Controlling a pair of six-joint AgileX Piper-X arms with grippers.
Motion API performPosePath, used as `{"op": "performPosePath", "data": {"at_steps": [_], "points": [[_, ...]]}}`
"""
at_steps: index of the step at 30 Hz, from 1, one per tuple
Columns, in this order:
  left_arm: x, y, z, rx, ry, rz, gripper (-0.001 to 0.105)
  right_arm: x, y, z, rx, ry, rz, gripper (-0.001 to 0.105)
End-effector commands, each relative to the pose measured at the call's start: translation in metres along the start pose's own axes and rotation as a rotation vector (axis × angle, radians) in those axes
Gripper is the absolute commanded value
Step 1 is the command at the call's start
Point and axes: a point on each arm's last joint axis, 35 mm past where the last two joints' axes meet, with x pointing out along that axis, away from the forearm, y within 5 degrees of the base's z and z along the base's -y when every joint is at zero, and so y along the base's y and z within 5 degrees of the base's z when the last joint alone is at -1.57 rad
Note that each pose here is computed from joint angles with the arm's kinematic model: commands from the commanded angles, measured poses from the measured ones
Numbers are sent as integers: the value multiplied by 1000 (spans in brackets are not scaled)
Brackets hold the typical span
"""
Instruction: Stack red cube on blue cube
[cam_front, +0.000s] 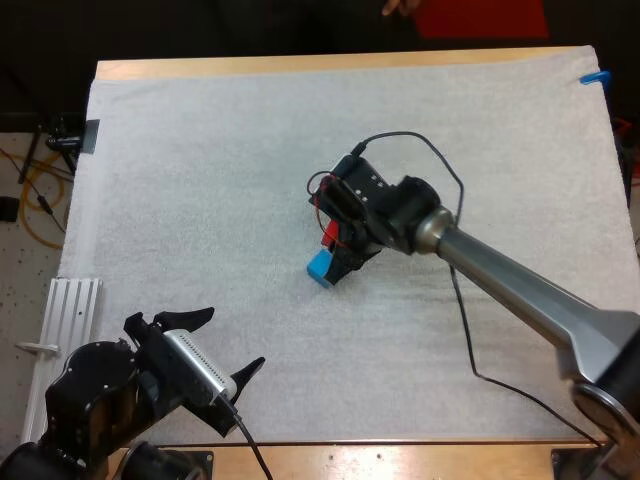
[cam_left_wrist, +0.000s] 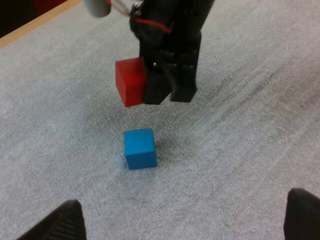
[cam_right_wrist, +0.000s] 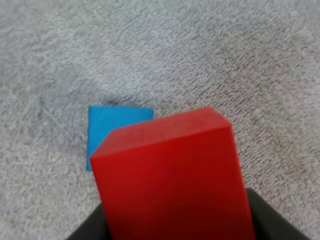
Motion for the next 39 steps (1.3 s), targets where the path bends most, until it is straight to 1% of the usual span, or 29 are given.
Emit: {"op": "performPosePath", "data": {"at_steps": [1,7,9,16,24,26,27,28,29,30,31,32,34,35,39], "points": [[-1,-1,1,9,-3,-10,76,0,2,7,-7,14,20,4],[-1,-1,1,9,-3,-10,76,18,18,19,-40,39,48,4],[-1,-1,1,9,-3,-10,76,22,22,20,-32,46,54,4],[-1,-1,1,9,-3,-10,76,43,24,17,-7,95,67,4],[-1,-1,1,9,-3,-10,76,47,24,17,11,93,71,4],[-1,-1,1,9,-3,-10,76,47,24,17,13,95,72,8],[-1,-1,1,9,-3,-10,76,47,24,17,13,97,73,13],[-1,-1,1,9,-3,-10,76,47,24,17,13,95,75,22],[-1,-1,1,9,-3,-10,76,47,24,17,13,95,75,28],[-1,-1,1,9,-3,-10,76,47,24,17,13,93,79,39],[-1,-1,1,9,-3,-10,76,47,25,17,13,92,82,46],[-1,-1,1,9,-3,-10,76,47,25,17,13,92,82,56],[-1,-1,1,9,-3,-10,76,47,25,17,13,92,82,62],[-1,-1,1,9,-3,-10,76,47,25,17,13,92,82,63],[-1,-1,1,9,-3,-10,76,45,24,17,13,87,80,63]]}}
